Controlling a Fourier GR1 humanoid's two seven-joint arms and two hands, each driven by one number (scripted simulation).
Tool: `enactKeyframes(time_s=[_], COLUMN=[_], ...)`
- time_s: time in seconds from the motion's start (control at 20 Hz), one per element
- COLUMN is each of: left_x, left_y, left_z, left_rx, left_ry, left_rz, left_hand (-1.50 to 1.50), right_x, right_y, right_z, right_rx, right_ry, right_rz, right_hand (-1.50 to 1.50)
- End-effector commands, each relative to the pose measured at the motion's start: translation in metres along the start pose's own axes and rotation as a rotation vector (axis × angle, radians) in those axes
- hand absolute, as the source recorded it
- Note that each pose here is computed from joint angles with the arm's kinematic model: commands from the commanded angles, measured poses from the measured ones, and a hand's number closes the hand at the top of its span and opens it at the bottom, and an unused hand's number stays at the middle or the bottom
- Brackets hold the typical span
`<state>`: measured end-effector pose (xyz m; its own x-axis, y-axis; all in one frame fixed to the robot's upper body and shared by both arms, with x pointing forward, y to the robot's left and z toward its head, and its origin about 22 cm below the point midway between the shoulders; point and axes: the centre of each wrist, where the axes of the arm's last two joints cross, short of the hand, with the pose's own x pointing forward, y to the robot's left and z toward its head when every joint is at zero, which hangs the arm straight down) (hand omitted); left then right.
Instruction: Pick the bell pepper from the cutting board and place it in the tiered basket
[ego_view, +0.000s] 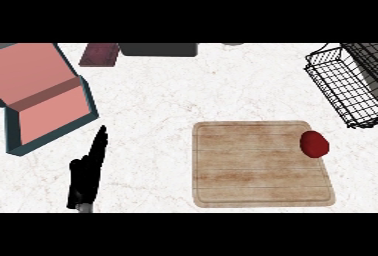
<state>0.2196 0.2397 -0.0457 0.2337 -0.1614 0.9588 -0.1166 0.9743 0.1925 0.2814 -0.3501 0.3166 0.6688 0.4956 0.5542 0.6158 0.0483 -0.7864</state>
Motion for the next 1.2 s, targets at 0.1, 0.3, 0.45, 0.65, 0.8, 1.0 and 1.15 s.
enactKeyframes(time_s=[0.1, 0.3, 0.45, 0.65, 0.8, 1.0, 1.15], left_x=[-0.009, -0.016, 0.001, -0.015, 0.009, -0.003, -0.002], left_y=[-0.016, -0.001, -0.004, -0.001, 0.008, 0.011, -0.017], left_z=[-0.001, 0.006, 0.008, -0.002, -0.009, -0.011, -0.016], left_rx=[0.011, -0.01, -0.001, 0.003, -0.009, 0.002, -0.01], left_ry=[0.025, 0.033, 0.024, 0.011, 0.03, 0.026, 0.022], left_rz=[-0.01, -0.011, -0.015, 0.001, -0.004, 0.002, -0.01], left_hand=[0.0, 0.0, 0.0, 0.0, 0.0, 0.0, 0.0], right_x=[0.027, 0.013, 0.015, 0.002, 0.001, -0.02, -0.019], right_y=[0.026, 0.037, 0.071, 0.095, 0.128, 0.142, 0.156], right_z=[-0.026, -0.064, -0.069, -0.089, -0.077, -0.092, -0.092], right_rx=[0.021, 0.093, 0.121, 0.136, 0.142, 0.136, 0.144], right_ry=[0.098, 0.079, 0.058, 0.08, 0.104, 0.142, 0.149], right_rz=[0.021, 0.018, 0.059, 0.079, 0.117, 0.082, 0.01], right_hand=[1.5, 1.5, 1.5, 1.5, 1.5, 1.5, 1.5])
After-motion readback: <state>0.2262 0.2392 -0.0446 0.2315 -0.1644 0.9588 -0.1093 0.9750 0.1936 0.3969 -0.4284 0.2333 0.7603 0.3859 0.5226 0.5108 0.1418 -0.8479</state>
